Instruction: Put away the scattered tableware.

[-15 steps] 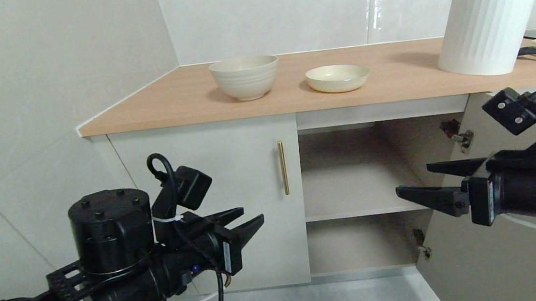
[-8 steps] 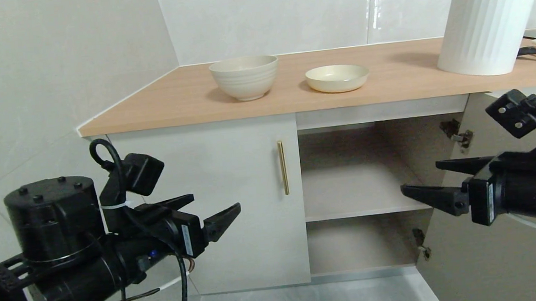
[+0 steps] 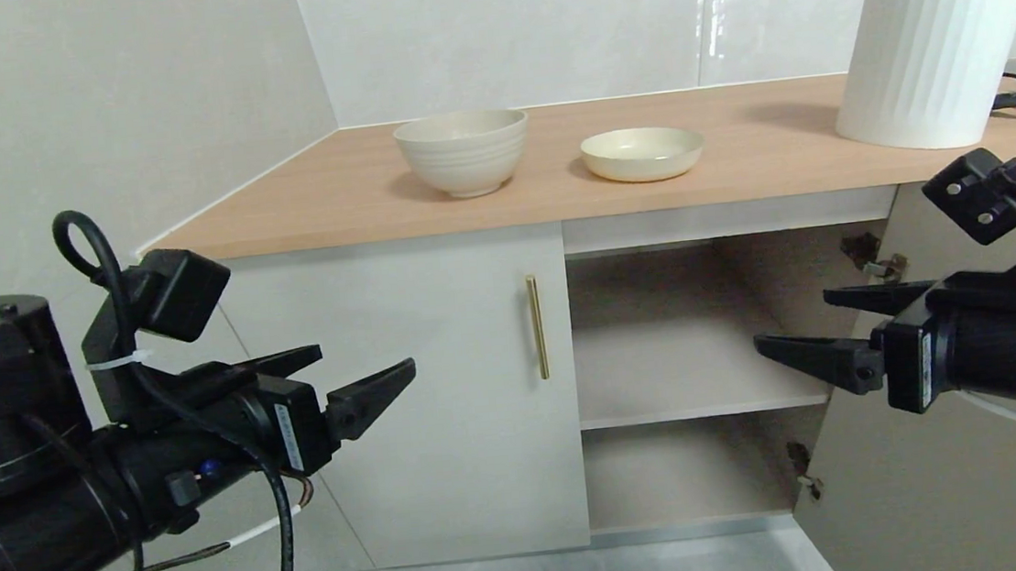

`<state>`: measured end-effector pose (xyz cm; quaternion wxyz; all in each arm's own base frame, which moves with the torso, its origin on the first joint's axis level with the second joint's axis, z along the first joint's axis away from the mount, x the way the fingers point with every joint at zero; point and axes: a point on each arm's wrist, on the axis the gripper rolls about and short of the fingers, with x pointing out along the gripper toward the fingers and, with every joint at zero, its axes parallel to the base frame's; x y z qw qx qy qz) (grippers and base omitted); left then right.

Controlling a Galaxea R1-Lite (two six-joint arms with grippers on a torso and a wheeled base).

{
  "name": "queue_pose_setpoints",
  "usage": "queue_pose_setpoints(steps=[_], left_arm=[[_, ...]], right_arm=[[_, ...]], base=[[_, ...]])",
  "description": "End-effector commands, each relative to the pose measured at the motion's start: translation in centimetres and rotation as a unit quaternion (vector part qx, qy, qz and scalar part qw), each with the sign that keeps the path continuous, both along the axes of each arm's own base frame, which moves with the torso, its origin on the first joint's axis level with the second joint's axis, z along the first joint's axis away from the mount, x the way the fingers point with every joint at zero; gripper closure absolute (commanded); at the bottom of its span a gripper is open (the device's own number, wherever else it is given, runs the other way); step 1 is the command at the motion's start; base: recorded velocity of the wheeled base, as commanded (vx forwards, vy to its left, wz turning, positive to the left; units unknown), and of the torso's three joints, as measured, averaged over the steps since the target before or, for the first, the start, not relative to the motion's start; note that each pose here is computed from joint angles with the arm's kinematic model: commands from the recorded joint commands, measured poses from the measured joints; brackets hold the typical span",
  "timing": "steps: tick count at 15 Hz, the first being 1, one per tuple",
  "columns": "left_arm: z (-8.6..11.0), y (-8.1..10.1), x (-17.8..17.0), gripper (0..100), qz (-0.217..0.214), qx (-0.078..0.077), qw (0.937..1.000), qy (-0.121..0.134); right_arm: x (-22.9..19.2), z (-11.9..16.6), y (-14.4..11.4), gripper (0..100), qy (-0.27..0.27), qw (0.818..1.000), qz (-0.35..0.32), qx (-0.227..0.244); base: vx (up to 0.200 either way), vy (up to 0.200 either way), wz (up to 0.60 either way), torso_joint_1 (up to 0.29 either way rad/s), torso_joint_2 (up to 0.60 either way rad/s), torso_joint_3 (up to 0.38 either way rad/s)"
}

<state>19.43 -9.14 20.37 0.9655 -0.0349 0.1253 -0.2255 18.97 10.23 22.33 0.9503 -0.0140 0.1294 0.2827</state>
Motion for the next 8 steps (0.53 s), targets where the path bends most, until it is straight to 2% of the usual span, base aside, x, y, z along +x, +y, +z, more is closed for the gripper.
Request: queue_pose_setpoints(steps=[1,4,8], left_arm=[[0.3,0.1,-0.1,0,0.000,-0.003,1.0000,-0.006],[0.6,0.2,-0.5,0,0.000,-0.006,0.9999,-0.014],[2.7,1.0,-2.2,0,-0.002,-0.022,0.9983,-0.053]], right_arm=[[-0.1,0.1,0.0,0,-0.002,1.000,0.001,0.001],[-0.1,0.3,0.0,0,-0.005,1.000,0.001,0.003],[-0.6,1.9,0.1,0,-0.026,0.999,-0.014,0.027]], base=[[0.200,0.000,0.00,0.007,0.00,0.002],[0.200,0.000,0.00,0.005,0.00,-0.002],[0.000,0.000,0.00,0.000,0.00,0.000]])
